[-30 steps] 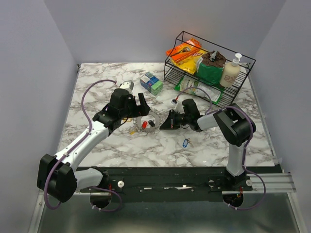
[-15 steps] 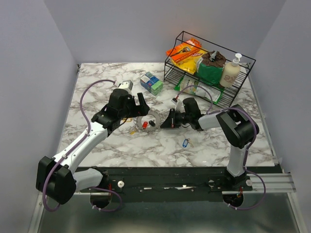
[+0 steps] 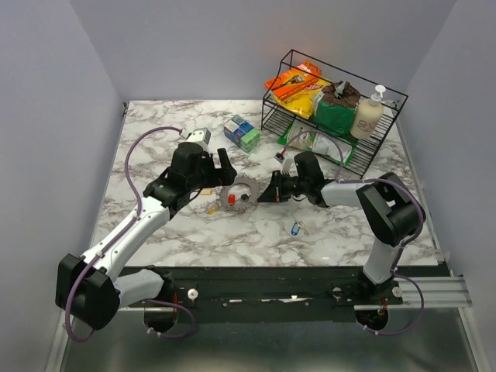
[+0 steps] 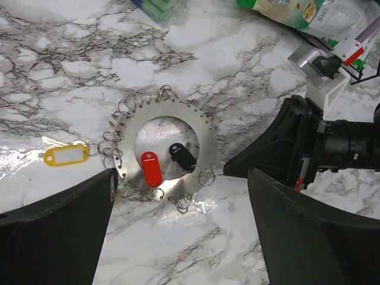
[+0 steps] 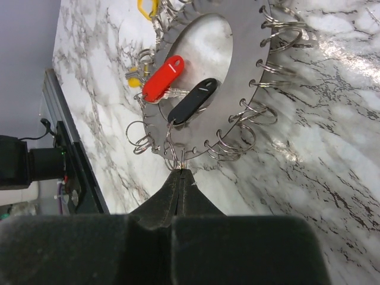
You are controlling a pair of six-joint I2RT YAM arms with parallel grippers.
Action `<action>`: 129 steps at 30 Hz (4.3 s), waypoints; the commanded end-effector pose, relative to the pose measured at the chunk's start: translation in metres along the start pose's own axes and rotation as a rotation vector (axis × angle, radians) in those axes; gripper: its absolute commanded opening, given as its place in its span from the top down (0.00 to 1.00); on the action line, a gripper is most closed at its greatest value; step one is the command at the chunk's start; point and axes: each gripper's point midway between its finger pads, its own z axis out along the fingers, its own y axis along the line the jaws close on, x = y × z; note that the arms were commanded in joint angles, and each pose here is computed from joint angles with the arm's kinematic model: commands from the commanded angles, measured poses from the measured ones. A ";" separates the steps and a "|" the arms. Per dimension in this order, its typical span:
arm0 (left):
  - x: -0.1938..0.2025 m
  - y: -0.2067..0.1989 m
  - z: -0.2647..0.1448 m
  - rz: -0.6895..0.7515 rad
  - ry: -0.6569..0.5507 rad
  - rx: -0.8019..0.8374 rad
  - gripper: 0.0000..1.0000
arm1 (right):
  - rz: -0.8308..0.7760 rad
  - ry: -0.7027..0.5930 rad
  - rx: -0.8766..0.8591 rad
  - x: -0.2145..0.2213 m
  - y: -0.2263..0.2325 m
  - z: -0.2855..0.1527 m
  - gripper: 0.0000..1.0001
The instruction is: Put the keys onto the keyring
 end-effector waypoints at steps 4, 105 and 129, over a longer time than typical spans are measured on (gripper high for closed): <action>-0.016 -0.005 -0.011 0.042 -0.054 0.010 0.01 | -0.141 -0.034 -0.032 -0.021 0.026 -0.017 0.99; -0.002 -0.158 -0.133 0.363 -0.114 1.023 0.35 | -0.766 -0.193 -0.561 -0.044 0.241 -0.157 0.99; 0.003 -0.174 -0.122 0.353 -0.099 1.040 0.92 | -0.746 -0.187 -0.556 -0.042 0.237 -0.154 0.99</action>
